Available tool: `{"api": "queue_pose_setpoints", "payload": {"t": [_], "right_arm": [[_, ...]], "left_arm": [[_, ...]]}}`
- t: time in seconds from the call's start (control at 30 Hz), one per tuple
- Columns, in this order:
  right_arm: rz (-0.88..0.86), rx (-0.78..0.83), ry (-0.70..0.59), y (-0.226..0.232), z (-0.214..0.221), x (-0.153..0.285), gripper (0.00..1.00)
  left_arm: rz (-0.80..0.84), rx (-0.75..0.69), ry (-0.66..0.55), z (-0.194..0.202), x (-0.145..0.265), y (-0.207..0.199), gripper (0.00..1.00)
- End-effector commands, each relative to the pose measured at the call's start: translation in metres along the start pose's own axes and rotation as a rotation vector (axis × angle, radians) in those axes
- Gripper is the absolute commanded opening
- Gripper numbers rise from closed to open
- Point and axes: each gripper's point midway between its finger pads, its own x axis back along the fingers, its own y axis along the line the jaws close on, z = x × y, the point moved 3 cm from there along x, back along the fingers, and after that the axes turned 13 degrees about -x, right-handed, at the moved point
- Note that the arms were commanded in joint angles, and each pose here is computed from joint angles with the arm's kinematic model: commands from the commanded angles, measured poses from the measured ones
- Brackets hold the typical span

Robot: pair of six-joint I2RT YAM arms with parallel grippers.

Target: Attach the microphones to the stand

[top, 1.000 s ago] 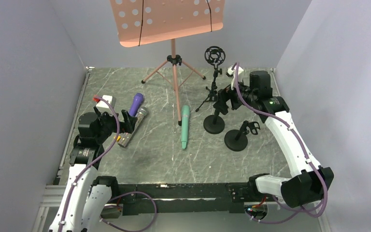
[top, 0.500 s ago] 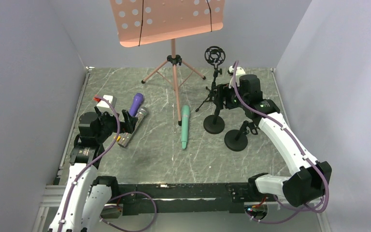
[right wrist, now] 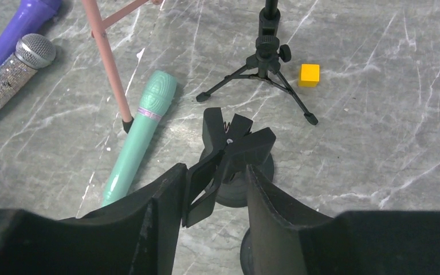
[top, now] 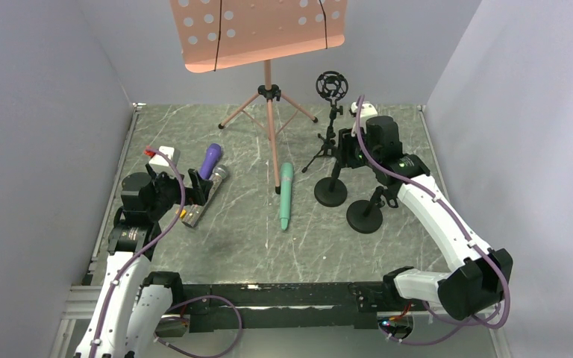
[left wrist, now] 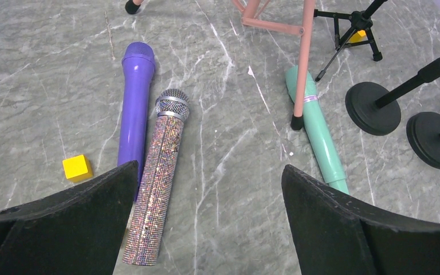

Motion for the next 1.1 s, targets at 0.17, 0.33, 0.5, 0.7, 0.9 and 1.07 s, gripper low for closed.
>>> {"api": "queue_pose_setpoints", "payload": {"t": [0.17, 0.33, 0.5, 0.7, 0.9, 1.07], "right_arm": [[-0.047, 0.034, -0.036, 0.008, -0.006, 0.011, 0.4], [-0.14, 0.012, -0.004, 0.022, -0.002, 0.016, 0.52], [-0.229, -0.007, -0.01, 0.031, -0.011, 0.03, 0.72], [-0.338, 0.006, -0.061, 0.011, -0.029, 0.063, 1.0], [-0.439, 0.179, -0.107, -0.017, -0.019, 0.083, 1.0], [-0.478, 0.125, -0.14, -0.047, 0.003, 0.063, 1.0]], "left_arm": [[0.023, -0.032, -0.087, -0.028, 0.002, -0.002, 0.99], [0.072, -0.044, -0.115, -0.032, 0.004, -0.01, 0.99], [0.209, -0.068, -0.158, -0.036, 0.005, -0.031, 0.99], [0.453, -0.038, -0.177, -0.038, -0.004, -0.093, 0.99], [0.611, -0.074, -0.326, -0.044, -0.031, -0.172, 0.99], [0.667, -0.154, -0.369, -0.046, -0.078, -0.227, 0.99]]}}
